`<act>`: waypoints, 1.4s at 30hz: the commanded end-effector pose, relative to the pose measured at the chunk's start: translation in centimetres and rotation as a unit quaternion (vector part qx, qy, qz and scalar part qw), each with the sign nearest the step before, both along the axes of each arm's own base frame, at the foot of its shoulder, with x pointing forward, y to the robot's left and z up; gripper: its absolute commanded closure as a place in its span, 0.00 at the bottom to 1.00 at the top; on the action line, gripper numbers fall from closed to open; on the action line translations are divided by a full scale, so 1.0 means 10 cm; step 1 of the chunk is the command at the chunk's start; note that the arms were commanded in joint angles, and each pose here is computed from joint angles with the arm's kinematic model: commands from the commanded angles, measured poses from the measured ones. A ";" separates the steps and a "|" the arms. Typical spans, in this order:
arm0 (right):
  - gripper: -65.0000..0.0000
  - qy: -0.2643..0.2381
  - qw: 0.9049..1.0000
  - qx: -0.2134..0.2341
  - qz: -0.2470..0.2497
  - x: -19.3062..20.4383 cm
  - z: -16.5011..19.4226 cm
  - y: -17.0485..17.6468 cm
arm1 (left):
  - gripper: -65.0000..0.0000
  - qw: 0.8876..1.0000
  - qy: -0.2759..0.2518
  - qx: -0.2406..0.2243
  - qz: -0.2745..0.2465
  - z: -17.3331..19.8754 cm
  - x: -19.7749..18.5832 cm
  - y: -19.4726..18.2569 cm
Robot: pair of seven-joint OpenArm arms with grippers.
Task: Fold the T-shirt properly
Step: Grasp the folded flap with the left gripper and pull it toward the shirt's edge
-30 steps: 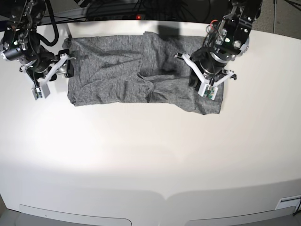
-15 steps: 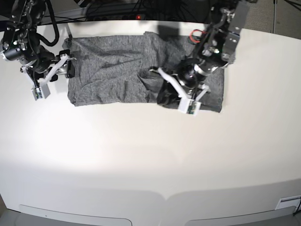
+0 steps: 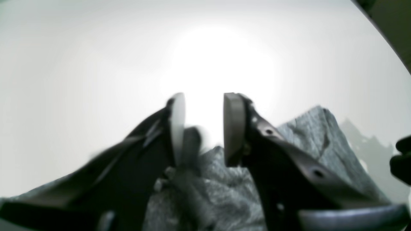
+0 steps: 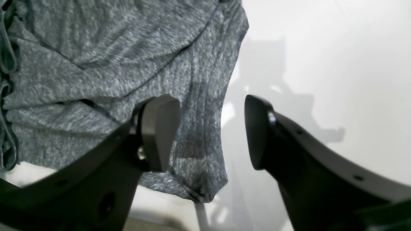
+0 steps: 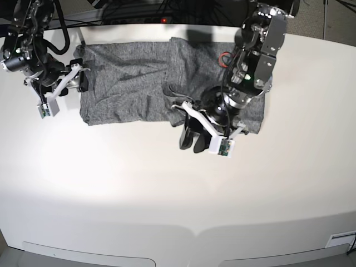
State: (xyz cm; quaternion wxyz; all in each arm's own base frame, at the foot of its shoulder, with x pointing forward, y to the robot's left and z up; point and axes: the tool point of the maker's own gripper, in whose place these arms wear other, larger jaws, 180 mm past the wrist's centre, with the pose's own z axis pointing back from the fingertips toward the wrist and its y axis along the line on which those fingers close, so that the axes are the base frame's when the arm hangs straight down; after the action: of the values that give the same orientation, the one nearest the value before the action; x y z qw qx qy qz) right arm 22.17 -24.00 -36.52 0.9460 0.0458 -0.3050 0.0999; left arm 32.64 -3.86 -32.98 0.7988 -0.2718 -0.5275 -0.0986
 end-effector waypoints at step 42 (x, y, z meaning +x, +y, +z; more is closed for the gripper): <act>0.45 -0.016 1.000 0.019 0.015 0.06 0.14 0.04 | 1.00 0.990 0.102 0.088 -0.033 -0.53 -0.54 0.31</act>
State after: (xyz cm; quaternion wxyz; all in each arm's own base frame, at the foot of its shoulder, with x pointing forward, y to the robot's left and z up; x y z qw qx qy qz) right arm 22.09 -23.37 -36.20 0.9445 0.0725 -0.3040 0.1010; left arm 26.46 -0.51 -39.54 0.8773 -0.2192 -0.4021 -0.1434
